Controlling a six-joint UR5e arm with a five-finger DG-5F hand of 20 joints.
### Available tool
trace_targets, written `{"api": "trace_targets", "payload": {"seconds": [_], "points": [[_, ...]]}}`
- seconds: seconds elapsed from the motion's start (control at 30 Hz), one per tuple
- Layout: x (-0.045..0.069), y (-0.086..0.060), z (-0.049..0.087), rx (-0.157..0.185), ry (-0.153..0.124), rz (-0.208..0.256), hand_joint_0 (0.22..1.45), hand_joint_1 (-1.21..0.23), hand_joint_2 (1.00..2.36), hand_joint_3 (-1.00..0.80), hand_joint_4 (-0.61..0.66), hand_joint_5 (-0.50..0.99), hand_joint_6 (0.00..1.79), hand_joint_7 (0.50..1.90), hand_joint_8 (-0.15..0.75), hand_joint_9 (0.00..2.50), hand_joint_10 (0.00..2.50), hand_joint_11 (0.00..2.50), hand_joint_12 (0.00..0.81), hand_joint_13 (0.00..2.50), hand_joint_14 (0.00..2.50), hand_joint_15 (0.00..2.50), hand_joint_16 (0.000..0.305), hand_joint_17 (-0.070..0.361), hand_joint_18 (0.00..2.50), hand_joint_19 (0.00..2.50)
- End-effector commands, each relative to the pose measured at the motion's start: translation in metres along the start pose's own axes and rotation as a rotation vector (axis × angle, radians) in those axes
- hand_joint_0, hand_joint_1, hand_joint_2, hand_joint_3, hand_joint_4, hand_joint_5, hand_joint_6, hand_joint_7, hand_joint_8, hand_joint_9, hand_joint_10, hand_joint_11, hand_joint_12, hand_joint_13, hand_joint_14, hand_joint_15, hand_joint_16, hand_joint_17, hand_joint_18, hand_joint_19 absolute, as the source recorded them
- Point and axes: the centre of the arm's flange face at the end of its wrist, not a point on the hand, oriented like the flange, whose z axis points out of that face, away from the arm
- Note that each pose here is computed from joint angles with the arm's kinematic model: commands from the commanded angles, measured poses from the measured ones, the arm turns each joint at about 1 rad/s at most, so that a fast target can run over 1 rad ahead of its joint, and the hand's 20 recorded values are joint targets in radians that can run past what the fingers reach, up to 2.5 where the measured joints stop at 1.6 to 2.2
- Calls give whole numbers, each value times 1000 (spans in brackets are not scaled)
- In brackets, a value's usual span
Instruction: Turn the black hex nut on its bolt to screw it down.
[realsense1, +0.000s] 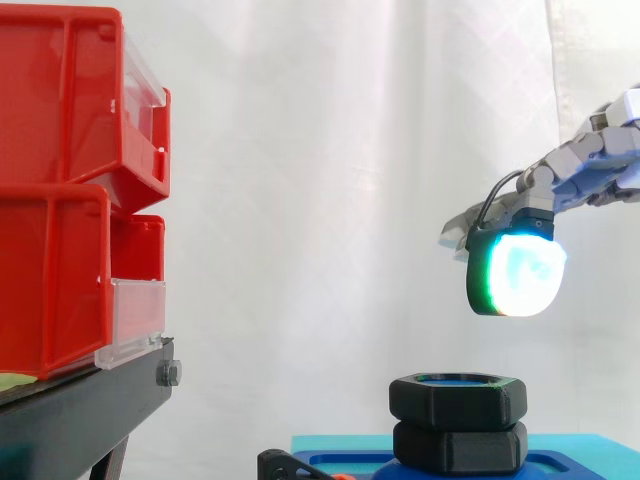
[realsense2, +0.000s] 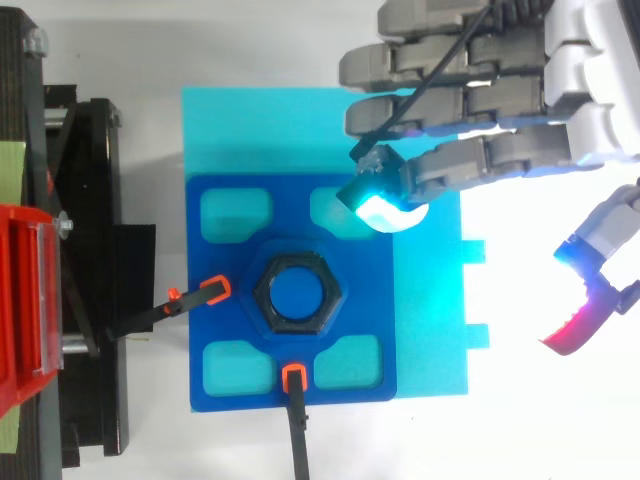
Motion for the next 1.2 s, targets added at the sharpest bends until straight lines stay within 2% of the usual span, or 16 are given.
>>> {"api": "trace_targets", "payload": {"seconds": [0.0, 0.07, 0.17, 0.33, 0.67, 0.77, 0.87, 1.03, 1.17], "points": [[2, -2, -2, 24, 11, 295, 422, -293, 1000, -500, 82, -257, 501, 698, 171, 256, 0, 0, 347, 203, 0, 0, 58, 131, 64, 51], [2, -1, -2, 23, 17, 357, 424, -279, 1000, -500, 80, -277, 501, 664, 174, 143, 0, 0, 382, 184, 0, 0, 62, 140, 61, 48], [2, 1, 0, 15, 12, 389, 431, -260, 1000, -500, 79, -300, 501, 628, 195, 0, 0, 0, 412, 129, 0, 0, 68, 152, 0, 9], [1, 2, 1, 10, 0, 387, 440, -240, 1000, -500, 77, -300, 501, 590, 214, 0, 0, 0, 453, 121, 0, 0, 73, 163, 0, 0], [1, 3, 2, 10, 0, 387, 437, -276, 1000, -500, 68, -300, 501, 590, 217, 0, 0, 0, 483, 185, 0, 0, 72, 163, 0, 0], [1, 3, 2, 10, 0, 386, 464, -308, 1000, -500, 33, -300, 501, 578, 184, 0, 0, 0, 456, 169, 0, 0, 68, 153, 0, 0], [1, 3, 2, 10, 0, 387, 467, -282, 1000, -500, 29, -300, 500, 576, 175, 0, 0, 0, 447, 185, 0, 0, 66, 148, 3, 0], [1, 3, 2, 10, 0, 387, 435, -172, 1000, -500, 41, -300, 500, 568, 205, 0, 0, 0, 509, 282, 0, 0, 80, 181, 0, 0], [1, 3, 2, 10, 0, 386, 438, -130, 1000, -500, 63, -300, 501, 571, 227, 0, 0, 0, 527, 332, 0, 0, 82, 184, 0, 0]]}}
